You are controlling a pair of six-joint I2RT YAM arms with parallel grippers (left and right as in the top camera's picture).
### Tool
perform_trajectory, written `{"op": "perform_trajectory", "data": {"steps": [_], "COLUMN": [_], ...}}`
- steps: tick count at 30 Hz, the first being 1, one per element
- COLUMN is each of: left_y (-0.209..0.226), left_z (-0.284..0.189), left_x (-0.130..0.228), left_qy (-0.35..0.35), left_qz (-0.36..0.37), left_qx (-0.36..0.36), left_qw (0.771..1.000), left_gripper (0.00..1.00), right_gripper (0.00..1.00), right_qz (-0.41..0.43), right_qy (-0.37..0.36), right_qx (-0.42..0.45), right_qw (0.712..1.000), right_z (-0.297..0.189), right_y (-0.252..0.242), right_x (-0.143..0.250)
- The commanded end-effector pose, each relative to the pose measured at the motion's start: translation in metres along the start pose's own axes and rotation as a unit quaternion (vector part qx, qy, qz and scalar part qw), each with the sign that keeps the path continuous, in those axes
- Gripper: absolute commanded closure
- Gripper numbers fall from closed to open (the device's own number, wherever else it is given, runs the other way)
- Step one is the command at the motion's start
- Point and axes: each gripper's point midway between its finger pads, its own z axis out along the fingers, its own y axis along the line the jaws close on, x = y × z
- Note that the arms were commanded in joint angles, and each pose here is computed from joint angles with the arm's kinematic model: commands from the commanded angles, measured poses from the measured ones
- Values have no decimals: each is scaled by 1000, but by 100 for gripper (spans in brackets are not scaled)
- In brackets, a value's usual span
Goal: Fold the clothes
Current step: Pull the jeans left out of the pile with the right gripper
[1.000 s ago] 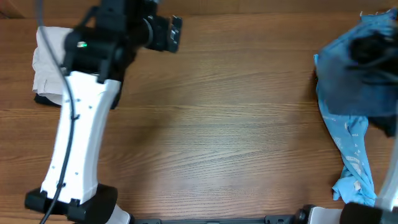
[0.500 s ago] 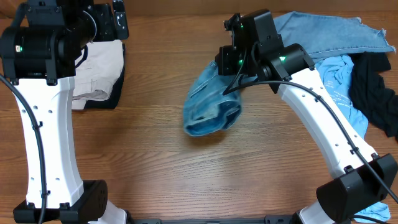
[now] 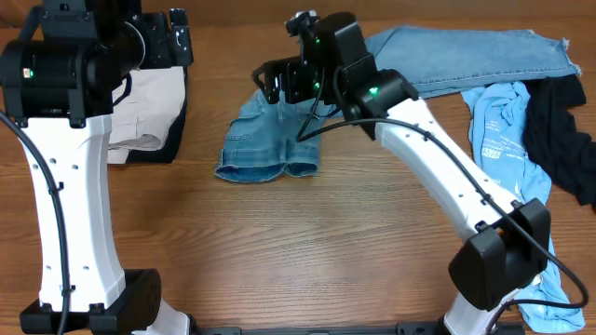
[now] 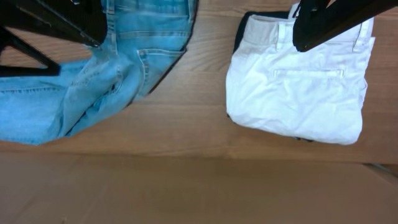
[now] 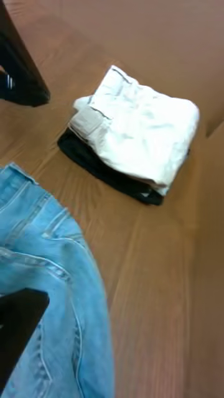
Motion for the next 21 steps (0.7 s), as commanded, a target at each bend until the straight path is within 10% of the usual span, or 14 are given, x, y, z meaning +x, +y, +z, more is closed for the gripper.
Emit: {"op": "perform_trajectory", "data": {"steps": [1,10,21], "left_y": [-10,-145,-206], "left_z": [-10,3,137], "left_x": [-5,75,216], "left_qy": [-14,87,318], "left_qz": [41,320,426], "left_qx": [18,125,91], "left_qw": [999,935,842], "left_gripper": [3,3,5], "right_gripper": [0,0,0], "right_qz": [25,245,285], "right_qy": [-78,-59,-57], "right_qx": [39,237,283], "right_qw": [996,938,914], "right_z": [-97,-246,-290], "right_y": [-29,-231,-276], "right_x": [-66,-23,2]}}
